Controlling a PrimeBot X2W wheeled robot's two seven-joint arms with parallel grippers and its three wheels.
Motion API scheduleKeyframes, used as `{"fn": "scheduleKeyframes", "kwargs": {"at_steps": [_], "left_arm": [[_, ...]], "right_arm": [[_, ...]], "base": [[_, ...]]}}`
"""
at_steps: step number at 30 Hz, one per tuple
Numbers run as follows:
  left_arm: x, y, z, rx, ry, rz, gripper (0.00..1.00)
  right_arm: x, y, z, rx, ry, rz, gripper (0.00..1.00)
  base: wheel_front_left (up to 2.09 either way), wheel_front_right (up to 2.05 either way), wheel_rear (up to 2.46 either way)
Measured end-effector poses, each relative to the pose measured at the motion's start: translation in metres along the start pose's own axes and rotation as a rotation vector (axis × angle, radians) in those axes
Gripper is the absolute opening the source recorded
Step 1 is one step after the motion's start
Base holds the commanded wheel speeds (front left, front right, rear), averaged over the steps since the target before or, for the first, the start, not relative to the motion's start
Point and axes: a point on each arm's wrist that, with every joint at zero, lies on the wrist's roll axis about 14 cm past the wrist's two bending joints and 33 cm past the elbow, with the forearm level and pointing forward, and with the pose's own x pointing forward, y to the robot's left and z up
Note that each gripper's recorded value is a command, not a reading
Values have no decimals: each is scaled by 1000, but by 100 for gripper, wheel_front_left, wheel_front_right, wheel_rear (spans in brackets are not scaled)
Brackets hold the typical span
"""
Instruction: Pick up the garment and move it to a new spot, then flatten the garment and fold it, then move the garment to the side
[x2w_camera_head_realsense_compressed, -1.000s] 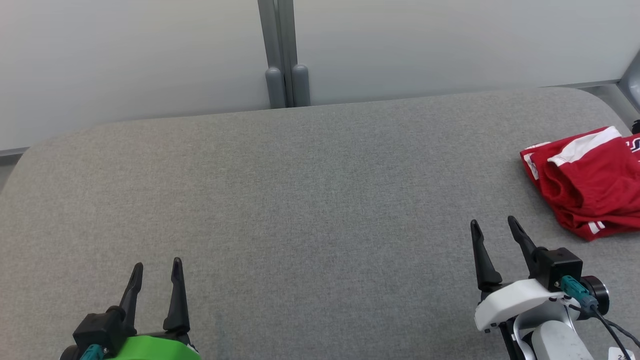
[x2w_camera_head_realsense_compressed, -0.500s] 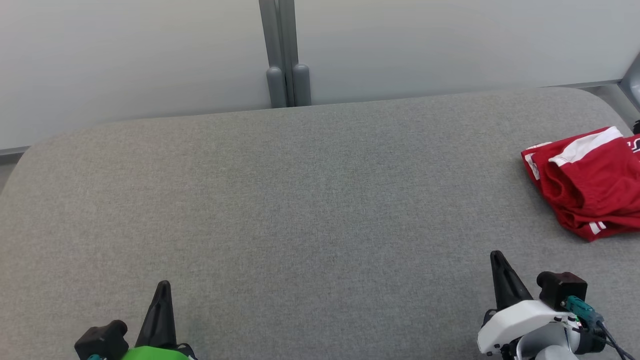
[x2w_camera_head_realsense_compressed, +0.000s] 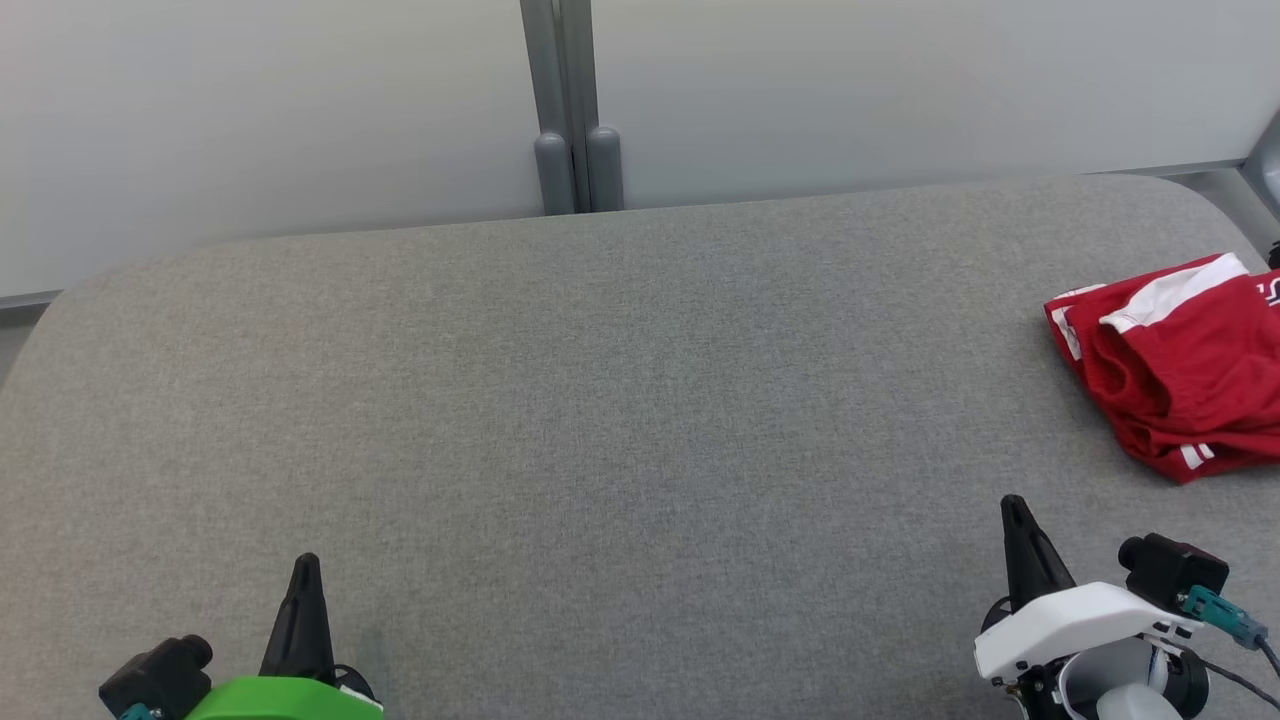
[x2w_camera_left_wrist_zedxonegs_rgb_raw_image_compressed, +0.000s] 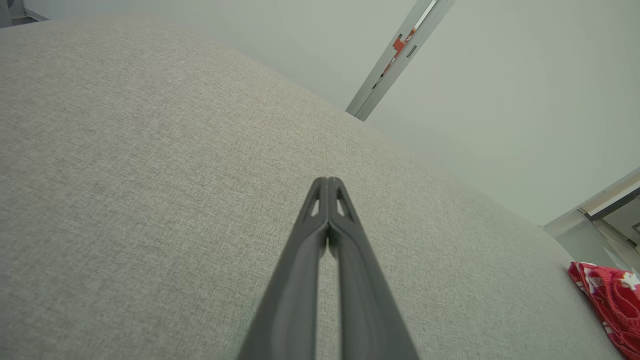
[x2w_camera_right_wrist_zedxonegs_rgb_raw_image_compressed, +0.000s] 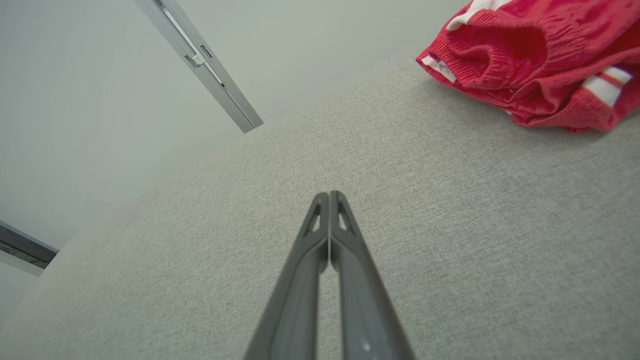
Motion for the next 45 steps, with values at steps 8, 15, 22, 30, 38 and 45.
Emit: {"fn": "scheduleKeyframes", "kwargs": {"at_steps": [8,15,22,30,38,45], "left_arm": [[3,1,5,-115,-5,13,0],[8,-1,10,-203,-12,12,0],[10,0,13,-291,-12,17,0],[13,0,17,-385,-16,18,0],[16,-2,22,-465,-20,9,0],[18,-2,24,-536,-19,6,0]], "right_arm": [[2,-2,4,129,-6,-16,0],[4,-3,8,228,-12,-24,0],[5,-5,11,326,-13,-30,0],[6,-5,14,430,-15,-31,0],[8,-4,18,523,-21,-27,0],[10,-4,21,601,-26,-20,0]], "base": [[0,0,0],[0,0,0],[0,0,0],[0,0,0],[0,0,0],[0,0,0]]}}
